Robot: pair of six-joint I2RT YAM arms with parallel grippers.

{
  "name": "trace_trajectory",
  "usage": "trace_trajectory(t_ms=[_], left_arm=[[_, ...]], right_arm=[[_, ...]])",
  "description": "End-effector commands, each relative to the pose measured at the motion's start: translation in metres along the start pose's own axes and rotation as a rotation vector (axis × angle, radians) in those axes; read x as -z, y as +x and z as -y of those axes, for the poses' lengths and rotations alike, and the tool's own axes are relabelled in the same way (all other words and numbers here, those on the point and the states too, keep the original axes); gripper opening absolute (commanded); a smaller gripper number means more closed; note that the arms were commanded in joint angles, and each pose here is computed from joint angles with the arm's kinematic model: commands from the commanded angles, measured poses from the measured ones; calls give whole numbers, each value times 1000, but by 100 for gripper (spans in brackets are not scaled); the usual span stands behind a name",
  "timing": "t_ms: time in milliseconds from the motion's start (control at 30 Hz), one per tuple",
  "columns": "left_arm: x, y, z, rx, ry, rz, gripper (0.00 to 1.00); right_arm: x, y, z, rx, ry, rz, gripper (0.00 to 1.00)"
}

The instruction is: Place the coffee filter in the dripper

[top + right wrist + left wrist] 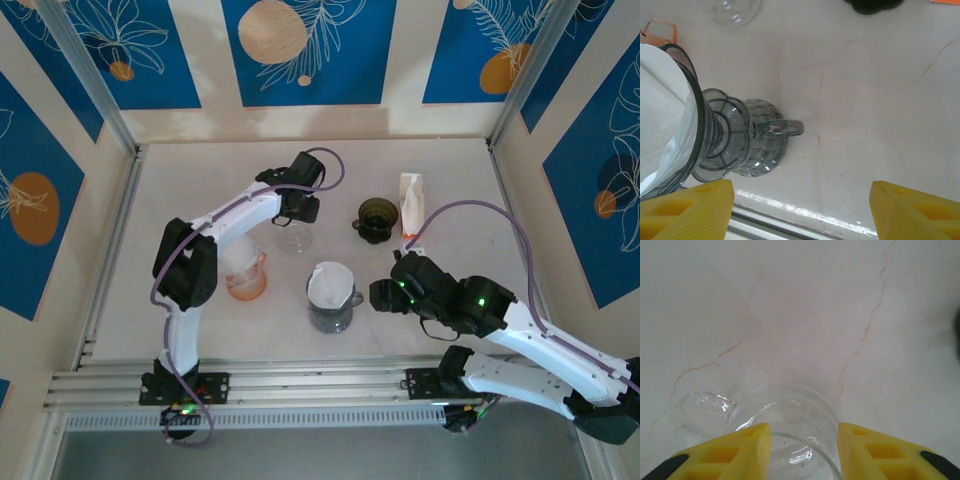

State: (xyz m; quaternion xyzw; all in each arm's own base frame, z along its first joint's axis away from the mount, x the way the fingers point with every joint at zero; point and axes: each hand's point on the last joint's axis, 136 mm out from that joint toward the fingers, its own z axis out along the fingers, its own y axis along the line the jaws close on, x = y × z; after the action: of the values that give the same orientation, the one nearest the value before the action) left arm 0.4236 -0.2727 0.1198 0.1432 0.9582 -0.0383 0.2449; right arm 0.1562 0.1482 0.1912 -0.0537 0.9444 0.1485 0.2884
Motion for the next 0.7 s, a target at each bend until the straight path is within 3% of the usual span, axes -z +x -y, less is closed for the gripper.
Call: trace_trajectory(t_ms=[0,233,667], left_arm=[[22,-6,-1,25,24,30,47],[43,-3,6,18,37,70,51],[3,19,22,-47,7,-15,48]], right_arm=[[0,2,8,-23,19,7,73],[-2,4,9,-28,17,4,73],[-1,6,9,-30,8,-6,73]])
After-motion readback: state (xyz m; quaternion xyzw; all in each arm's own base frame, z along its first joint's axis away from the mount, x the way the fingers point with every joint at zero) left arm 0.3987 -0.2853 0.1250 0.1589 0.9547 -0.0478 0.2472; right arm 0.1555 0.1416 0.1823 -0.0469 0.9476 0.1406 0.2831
